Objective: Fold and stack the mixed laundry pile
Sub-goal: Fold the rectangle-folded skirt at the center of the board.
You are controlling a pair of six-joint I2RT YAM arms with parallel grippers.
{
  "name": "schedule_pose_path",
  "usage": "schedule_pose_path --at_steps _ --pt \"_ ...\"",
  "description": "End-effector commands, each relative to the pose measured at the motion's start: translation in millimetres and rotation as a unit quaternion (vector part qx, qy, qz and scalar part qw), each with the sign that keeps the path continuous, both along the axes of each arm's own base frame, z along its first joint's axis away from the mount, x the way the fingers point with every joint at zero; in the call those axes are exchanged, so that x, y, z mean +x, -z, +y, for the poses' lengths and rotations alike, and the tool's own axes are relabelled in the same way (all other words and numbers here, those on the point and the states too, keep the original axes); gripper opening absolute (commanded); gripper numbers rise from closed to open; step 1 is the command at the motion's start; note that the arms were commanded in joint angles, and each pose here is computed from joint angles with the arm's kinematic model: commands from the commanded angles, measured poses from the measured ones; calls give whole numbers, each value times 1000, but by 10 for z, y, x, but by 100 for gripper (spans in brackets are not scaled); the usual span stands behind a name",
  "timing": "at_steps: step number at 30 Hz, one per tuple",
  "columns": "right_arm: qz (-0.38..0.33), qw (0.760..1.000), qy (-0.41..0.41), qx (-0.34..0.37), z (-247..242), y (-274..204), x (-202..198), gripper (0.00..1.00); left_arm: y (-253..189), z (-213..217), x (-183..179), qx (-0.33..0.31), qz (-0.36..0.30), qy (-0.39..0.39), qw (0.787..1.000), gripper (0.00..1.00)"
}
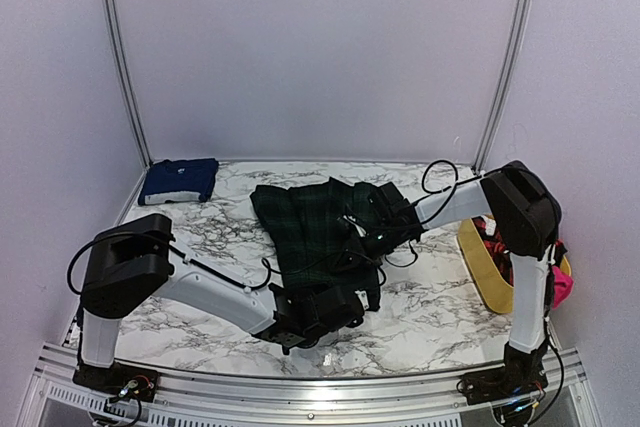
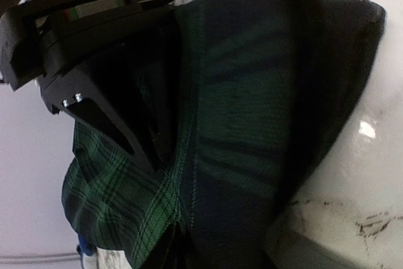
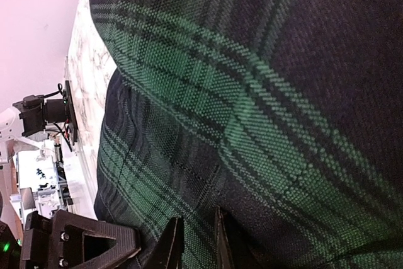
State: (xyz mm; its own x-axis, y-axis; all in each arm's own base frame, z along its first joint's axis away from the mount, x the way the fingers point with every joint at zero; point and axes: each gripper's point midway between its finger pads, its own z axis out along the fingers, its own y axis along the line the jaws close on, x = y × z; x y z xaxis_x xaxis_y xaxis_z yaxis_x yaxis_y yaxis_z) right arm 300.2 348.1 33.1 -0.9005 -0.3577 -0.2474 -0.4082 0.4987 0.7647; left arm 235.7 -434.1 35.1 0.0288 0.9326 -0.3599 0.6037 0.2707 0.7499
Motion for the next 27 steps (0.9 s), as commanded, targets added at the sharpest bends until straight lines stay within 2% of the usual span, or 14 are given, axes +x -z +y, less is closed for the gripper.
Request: schedule_pose_path --at_steps 1,3,4,7,12,16,19,23,27 --pt "41 998 -6 -38 -142 209 -253 19 -297 99 90 -11 -24 -11 1000 20" --pt "40 999 -14 -30 -132 129 -279 21 -434 79 53 -24 -19 -3 1000 3" --pt "35 999 -17 -28 -126 65 -266 23 -496 76 32 -28 -14 0 1000 0" --pt "3 1000 -21 -10 -81 -267 -90 31 -625 86 -107 -34 19 11 999 0" --pt "-80 997 -1 6 -100 -806 504 44 -731 160 -459 -27 120 40 992 0" --pt "-80 996 -17 26 39 -832 649 45 -850 237 -721 -29 206 46 977 0" --pt "-74 996 -42 36 213 -663 516 42 -995 266 -823 -32 242 44 969 0" --pt "-38 994 -96 32 392 -308 -36 38 -1253 275 -829 -47 258 39 964 0" --pt "-4 993 -117 24 371 24 -583 37 -1562 261 -687 -75 263 28 962 0"
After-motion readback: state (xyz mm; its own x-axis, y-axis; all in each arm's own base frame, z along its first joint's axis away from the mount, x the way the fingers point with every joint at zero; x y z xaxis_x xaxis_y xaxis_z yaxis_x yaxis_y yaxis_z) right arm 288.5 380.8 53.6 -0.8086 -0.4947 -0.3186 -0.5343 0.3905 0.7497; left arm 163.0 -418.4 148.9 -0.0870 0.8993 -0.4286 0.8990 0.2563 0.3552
